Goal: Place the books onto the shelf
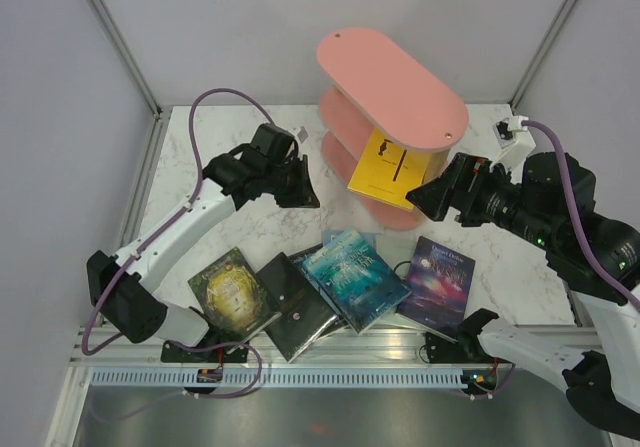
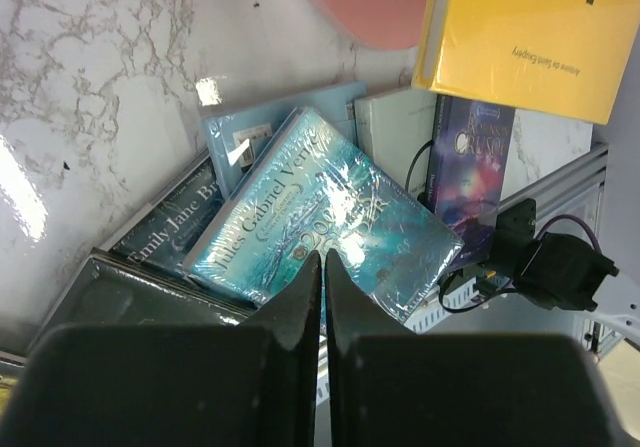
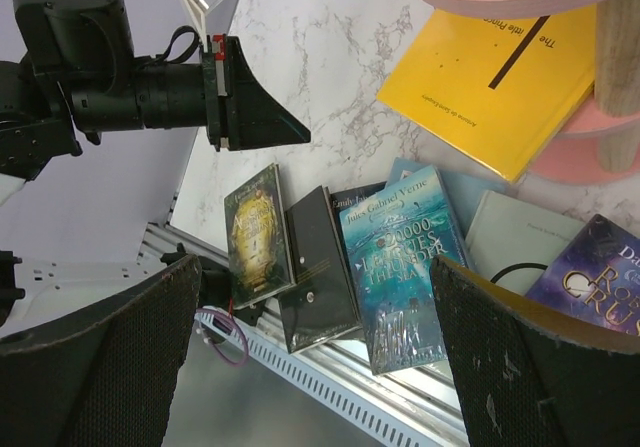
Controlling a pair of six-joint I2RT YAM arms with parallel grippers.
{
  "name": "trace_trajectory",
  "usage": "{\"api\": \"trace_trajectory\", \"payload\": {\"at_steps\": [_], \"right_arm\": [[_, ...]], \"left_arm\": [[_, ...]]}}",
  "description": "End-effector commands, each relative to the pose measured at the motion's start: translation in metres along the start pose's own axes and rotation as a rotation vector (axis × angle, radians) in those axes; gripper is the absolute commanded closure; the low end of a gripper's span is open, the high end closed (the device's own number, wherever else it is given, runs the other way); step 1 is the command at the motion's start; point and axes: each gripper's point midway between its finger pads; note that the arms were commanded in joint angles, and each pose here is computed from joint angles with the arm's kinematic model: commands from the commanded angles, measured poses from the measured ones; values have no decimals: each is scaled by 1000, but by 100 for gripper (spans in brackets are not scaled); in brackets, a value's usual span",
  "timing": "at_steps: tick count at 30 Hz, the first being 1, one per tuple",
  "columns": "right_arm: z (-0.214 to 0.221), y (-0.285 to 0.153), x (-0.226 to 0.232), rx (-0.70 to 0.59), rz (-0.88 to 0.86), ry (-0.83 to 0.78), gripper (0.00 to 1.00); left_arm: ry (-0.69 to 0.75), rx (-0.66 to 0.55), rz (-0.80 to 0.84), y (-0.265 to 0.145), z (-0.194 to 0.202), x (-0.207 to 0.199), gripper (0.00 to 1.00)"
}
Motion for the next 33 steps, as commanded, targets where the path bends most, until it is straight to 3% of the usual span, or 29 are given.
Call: {"api": "trace_trajectory", "payload": {"at_steps": [1, 20, 33], "right_arm": [[-3, 5, 3, -13, -15, -16, 2], [0, 9, -7, -12, 10, -42, 2], [-2, 15, -11, -10, 33, -83, 2]], "left_arm": [[22, -33, 19, 8, -1, -5, 98], [30, -11, 78, 68, -34, -42, 98], [44, -42, 30, 94, -77, -22, 98]]}}
Point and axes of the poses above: each gripper's point midway between its finger pads, its own y axis out along the fingers, its own x axis along the line the jaws close on, z = x × y, and after that the axes turned 15 degrees about y, right-handed
